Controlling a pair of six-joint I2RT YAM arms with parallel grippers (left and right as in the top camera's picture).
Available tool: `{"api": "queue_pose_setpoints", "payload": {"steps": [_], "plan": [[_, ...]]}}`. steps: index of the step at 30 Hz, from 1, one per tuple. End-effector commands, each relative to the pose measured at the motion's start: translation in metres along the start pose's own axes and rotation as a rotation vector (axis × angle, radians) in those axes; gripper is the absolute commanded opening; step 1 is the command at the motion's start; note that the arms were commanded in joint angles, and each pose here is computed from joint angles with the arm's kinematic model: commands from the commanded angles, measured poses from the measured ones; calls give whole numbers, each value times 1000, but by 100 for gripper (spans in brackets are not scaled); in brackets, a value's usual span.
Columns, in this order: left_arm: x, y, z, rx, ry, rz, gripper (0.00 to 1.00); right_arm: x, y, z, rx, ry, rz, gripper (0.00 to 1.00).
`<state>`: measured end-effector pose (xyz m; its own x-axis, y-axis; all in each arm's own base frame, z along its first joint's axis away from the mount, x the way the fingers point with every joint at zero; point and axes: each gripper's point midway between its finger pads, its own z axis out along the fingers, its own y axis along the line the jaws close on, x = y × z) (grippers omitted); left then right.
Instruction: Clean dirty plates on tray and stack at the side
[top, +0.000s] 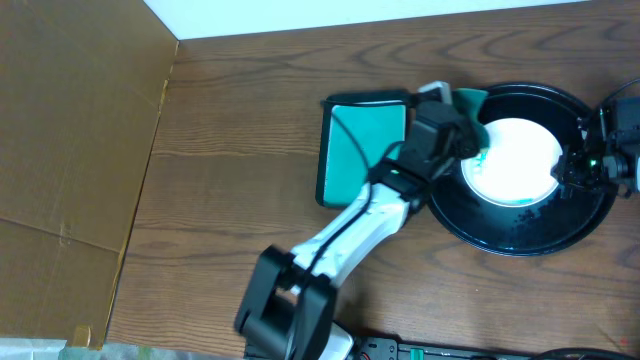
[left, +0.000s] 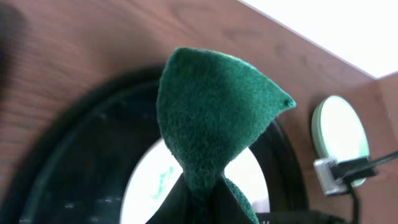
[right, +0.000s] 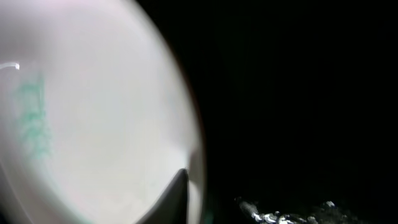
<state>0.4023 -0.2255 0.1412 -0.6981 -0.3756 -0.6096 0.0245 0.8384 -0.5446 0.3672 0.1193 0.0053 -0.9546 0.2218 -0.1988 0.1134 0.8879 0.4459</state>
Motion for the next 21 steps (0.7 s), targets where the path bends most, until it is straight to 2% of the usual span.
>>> {"api": "queue_pose_setpoints", "payload": {"steps": [1,4,8,11,16,21], "plan": [[21,-2,18,5,33,1,7,-6,-2,-7,60,10,-55,21],[31,-3,26,6,49,10,7,-15,-2,-18,117,15,-76,24],[42,-3,31,0,73,20,7,-26,3,-21,110,-18,-89,31],[50,-5,34,0,89,29,7,-25,1,-17,112,-13,-73,32],[62,-7,37,-1,113,42,7,-17,-3,-2,113,22,-34,30],[65,-4,40,-7,120,43,7,-12,6,8,72,44,-48,21]]}}
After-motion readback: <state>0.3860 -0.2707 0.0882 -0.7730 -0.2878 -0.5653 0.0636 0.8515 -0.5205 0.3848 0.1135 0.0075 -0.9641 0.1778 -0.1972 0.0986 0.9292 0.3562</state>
